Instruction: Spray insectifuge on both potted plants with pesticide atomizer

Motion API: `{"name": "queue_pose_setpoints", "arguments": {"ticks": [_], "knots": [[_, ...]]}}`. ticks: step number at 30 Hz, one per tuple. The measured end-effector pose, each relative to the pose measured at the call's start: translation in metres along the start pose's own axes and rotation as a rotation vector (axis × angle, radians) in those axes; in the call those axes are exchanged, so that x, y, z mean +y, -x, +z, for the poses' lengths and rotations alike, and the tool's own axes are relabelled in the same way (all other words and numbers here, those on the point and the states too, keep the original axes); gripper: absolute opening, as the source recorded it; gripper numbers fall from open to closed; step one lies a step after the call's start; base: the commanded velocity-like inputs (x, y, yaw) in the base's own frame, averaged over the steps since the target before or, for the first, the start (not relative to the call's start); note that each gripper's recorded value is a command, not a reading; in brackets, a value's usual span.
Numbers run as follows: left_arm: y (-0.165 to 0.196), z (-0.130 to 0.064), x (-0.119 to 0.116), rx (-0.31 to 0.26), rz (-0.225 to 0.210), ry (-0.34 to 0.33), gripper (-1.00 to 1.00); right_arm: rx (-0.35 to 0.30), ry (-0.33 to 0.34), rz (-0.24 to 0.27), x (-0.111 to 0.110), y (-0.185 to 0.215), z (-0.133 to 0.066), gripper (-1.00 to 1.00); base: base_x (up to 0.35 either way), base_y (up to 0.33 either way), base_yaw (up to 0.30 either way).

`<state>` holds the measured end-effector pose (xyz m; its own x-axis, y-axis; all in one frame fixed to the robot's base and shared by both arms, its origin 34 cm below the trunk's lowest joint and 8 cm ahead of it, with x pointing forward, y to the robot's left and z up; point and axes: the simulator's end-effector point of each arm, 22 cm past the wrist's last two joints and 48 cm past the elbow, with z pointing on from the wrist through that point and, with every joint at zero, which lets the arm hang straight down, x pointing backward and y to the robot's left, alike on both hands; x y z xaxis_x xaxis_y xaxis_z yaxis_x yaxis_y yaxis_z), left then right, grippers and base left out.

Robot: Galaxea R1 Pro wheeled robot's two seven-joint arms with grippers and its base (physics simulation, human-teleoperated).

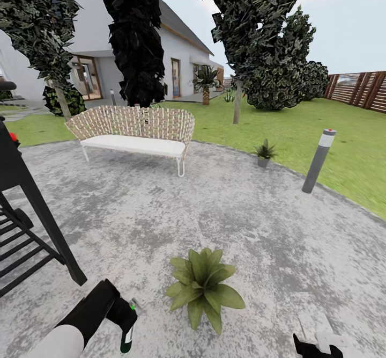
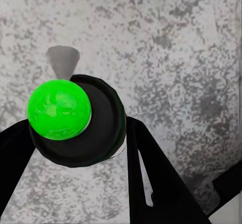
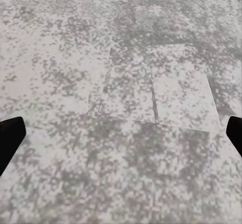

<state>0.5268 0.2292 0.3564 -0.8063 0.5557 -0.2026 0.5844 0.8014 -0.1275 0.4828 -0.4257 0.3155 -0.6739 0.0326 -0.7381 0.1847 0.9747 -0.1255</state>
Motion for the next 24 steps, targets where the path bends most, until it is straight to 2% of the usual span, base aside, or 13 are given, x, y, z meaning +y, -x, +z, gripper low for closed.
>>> {"name": "queue_pose_setpoints", "arguments": {"ticks": [4, 8, 13, 19, 22, 24], "knots": [[0.003, 0.000, -0.002, -0.002, 0.002, -0.001, -1.00, 0.000, 0.000, 0.000, 0.000, 0.000, 0.000, 1.00, 0.000, 0.199, -0.035], [0.000, 0.001, -0.001, 0.006, 0.005, 0.000, -1.00, 0.000, 0.001, 0.000, 0.000, 0.000, 0.000, 1.00, 0.000, 0.248, -0.256], [0.003, 0.000, -0.002, 0.004, 0.010, 0.001, -1.00, -0.001, 0.000, 0.000, 0.000, 0.000, 0.000, 1.00, 0.000, 0.048, -0.169], [0.046, -0.024, 0.013, -0.049, 0.016, 0.012, -1.00, -0.003, 0.000, -0.001, -0.001, 0.001, 0.000, 1.00, 0.000, 0.003, -0.014], [0.060, -0.031, 0.007, -0.044, 0.008, -0.010, -1.00, -0.003, -0.001, -0.001, -0.001, 0.002, 0.000, 1.00, 0.000, 0.000, 0.000], [0.059, -0.030, 0.003, -0.018, 0.045, -0.006, -1.00, -0.003, -0.001, -0.001, -0.001, 0.002, 0.000, 1.00, 0.000, 0.000, 0.000]]}}
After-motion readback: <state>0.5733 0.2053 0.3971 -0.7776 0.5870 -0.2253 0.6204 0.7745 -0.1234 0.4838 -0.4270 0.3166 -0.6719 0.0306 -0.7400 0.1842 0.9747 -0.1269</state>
